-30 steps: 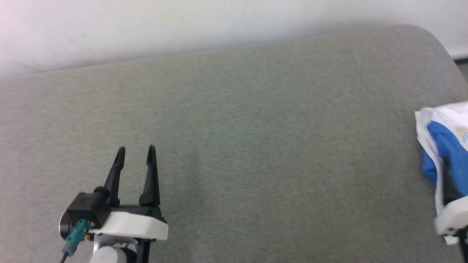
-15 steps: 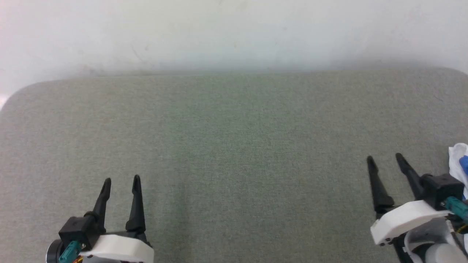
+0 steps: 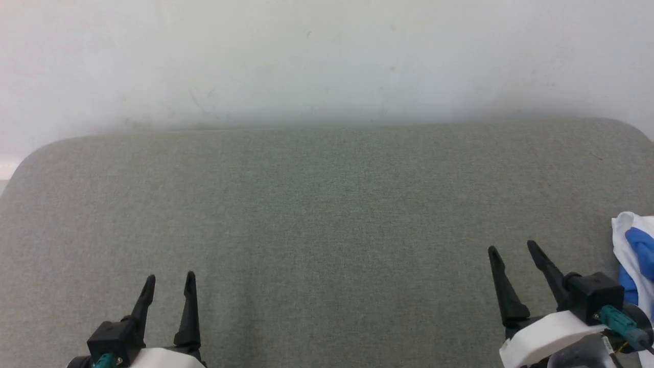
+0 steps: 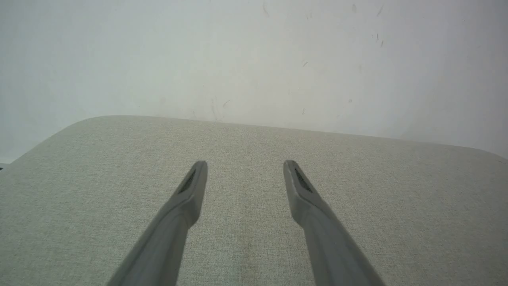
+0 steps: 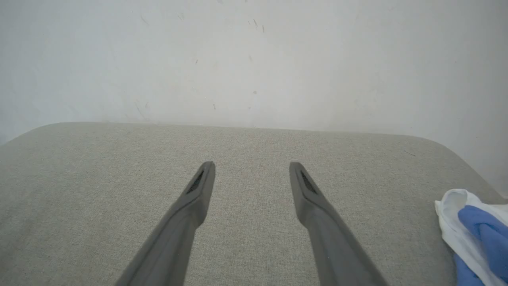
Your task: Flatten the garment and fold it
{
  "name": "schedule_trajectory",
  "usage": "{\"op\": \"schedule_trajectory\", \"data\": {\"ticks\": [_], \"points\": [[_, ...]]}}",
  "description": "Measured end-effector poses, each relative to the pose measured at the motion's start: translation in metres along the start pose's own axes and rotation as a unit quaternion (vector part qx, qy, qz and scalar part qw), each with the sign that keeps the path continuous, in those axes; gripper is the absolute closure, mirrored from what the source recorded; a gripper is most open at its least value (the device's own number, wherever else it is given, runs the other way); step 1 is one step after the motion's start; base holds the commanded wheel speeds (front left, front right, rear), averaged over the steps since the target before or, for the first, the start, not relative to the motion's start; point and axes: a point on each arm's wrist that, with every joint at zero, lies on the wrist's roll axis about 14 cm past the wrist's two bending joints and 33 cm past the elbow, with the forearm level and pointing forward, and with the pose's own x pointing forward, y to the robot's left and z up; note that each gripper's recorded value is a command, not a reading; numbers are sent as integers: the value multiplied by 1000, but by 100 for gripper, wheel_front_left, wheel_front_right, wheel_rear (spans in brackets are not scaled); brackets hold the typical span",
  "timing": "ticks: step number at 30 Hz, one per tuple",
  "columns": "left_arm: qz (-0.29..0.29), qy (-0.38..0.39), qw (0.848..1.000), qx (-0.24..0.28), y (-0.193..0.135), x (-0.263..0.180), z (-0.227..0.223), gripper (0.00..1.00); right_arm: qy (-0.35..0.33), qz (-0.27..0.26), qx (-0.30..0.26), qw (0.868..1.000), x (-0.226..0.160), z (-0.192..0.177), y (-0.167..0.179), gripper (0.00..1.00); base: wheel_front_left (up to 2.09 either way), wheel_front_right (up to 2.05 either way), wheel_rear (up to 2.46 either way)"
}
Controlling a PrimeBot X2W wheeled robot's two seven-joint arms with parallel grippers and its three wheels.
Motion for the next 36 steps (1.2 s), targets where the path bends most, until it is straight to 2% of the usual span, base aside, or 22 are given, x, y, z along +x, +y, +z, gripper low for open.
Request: {"op": "schedule_trajectory", "data": {"ticks": [11,12,36], "points": [[3,2,1000,4,4,0,-1,0,2,9,3,1000,-1,-2,7,0,0,0,0],[2,2,1000,4,4,0,-1,100,2,9,4,1000,-1,-2,7,100,0,0,0],[-6,13,1000,11,-4,3,-2,100,5,4,-2,1000,-1,-3,4,100,0,0,0]]}}
